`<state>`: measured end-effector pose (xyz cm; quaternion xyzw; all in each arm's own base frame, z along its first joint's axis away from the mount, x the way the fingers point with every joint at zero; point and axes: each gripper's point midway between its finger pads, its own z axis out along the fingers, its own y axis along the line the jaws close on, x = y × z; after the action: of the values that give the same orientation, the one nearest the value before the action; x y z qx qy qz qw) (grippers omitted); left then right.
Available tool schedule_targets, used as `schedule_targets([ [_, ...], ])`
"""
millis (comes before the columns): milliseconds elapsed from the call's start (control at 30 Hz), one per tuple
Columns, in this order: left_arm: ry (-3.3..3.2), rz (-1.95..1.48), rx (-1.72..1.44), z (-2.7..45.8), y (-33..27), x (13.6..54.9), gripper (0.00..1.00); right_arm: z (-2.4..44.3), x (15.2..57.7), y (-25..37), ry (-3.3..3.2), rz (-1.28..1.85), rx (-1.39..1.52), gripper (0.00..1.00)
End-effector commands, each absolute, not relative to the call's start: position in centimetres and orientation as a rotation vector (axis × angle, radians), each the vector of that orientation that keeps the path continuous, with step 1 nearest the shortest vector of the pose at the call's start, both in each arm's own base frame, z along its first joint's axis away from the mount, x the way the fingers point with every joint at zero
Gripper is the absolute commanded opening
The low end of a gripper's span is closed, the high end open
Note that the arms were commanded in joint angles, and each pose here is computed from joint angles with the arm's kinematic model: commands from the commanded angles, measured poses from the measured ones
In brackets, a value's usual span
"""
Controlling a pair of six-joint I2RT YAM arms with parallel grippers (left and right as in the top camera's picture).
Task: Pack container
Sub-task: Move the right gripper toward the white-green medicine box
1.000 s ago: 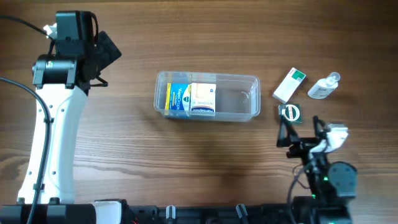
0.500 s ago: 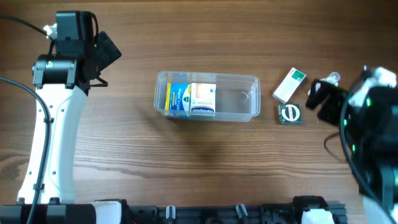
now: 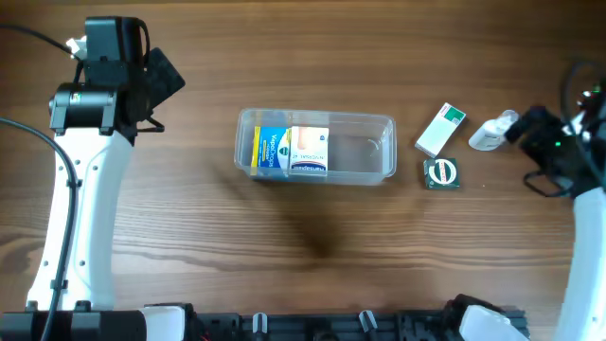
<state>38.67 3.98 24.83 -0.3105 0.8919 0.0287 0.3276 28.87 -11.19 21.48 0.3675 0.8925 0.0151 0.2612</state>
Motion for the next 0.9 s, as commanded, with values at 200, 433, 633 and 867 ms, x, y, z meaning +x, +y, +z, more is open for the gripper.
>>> schedule_targets([
  [200, 2.323, 0.095, -0.822, 25.0, 4.5, 38.8, 1.0, 21.7, 30.0, -10.4, 2.449, 0.155, 0.862, 1.0],
  [433, 2.323, 0.095, -0.822, 25.0, 4.5, 38.8, 1.0, 21.2, 29.8, -11.5, 2.55, -0.024, 0.562, 1.0],
  [633, 2.323, 0.095, -0.822, 25.0, 4.5, 38.8, 1.0, 20.8, 31.0, -12.3, 2.561, -0.084, 0.434, 1.0],
  [867, 2.323, 0.095, -0.822, 25.0, 4.5, 38.8, 1.0, 20.3, 33.4, -12.2, 2.553, -0.114, 0.233, 1.0],
])
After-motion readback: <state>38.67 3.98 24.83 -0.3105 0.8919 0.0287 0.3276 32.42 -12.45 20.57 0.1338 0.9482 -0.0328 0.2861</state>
